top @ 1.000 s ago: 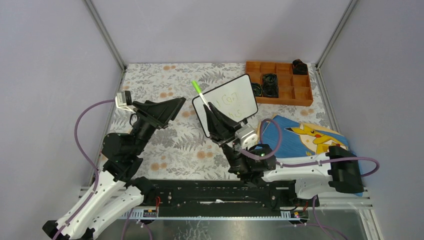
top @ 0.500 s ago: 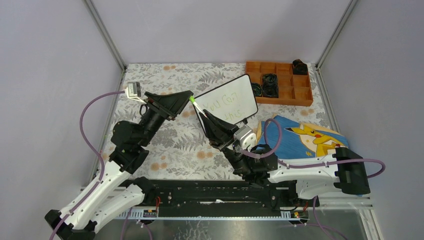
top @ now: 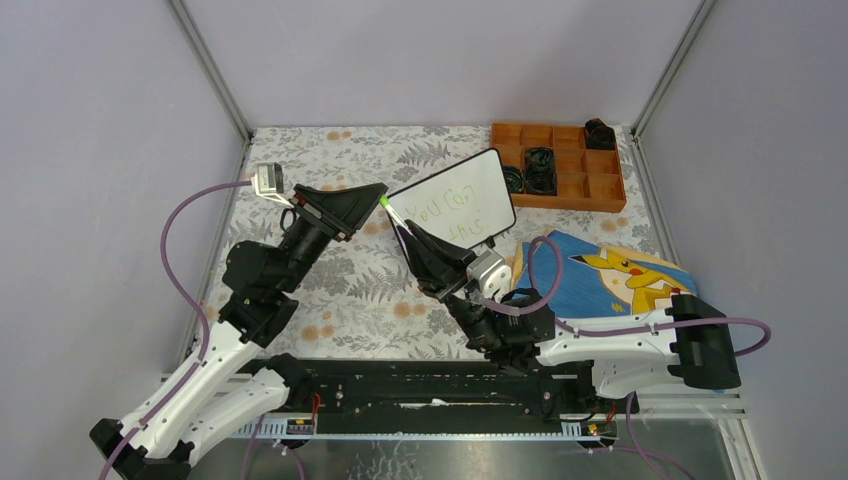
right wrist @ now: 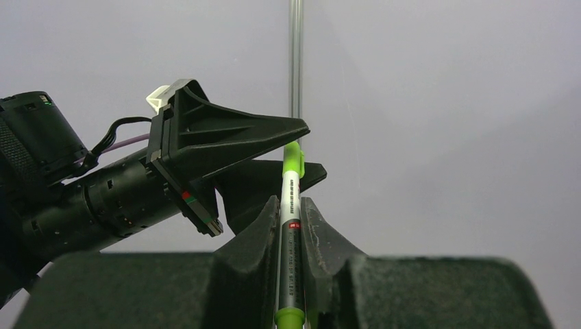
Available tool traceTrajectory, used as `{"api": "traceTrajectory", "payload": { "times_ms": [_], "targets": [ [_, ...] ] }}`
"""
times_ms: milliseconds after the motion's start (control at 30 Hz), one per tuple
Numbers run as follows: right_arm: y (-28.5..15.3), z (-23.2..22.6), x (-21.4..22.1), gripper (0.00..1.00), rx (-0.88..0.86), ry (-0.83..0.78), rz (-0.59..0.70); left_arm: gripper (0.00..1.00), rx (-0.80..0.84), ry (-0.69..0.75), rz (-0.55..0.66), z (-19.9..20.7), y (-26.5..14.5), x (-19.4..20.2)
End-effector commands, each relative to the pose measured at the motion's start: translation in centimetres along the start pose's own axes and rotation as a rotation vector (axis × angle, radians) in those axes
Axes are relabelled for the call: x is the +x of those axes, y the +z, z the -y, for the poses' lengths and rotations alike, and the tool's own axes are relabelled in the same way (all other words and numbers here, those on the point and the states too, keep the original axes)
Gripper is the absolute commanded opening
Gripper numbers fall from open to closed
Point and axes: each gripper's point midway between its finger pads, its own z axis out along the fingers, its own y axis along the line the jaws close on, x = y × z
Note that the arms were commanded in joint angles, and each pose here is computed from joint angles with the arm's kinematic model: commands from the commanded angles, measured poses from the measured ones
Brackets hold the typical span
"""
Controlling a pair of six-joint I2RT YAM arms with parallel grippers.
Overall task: Write a sentence on the whiteboard
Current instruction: Close the whiteboard marker at the center of the board.
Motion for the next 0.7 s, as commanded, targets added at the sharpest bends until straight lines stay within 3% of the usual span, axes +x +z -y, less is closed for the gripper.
{"api": "traceTrajectory", "payload": {
  "times_ms": [0, 200, 433, 667],
  "targets": [
    [0.2, 0.4, -2.2, 0.00, 0.007, 0.049, 0.060, 0.46, 0.041, 0.006, 0.022, 1.3, -0.2, -0.5],
    [0.4, 0.4, -2.1, 0.00, 0.013, 0.043, 0.055, 0.34, 0.025, 0.002, 0.009, 0.7, -0.2, -0.2],
    [0.7, 0.5, -1.5, 0.00, 0.044, 0.018, 0.049, 0.00, 0.011, -0.026, -0.037, -0.3, -0.3, 1.0],
    [1.1, 0.5, -1.0, 0.00, 0.069, -0.007, 0.044, 0.00, 0.012, -0.069, -0.077, -0.7, -0.4, 1.9]
  ]
}}
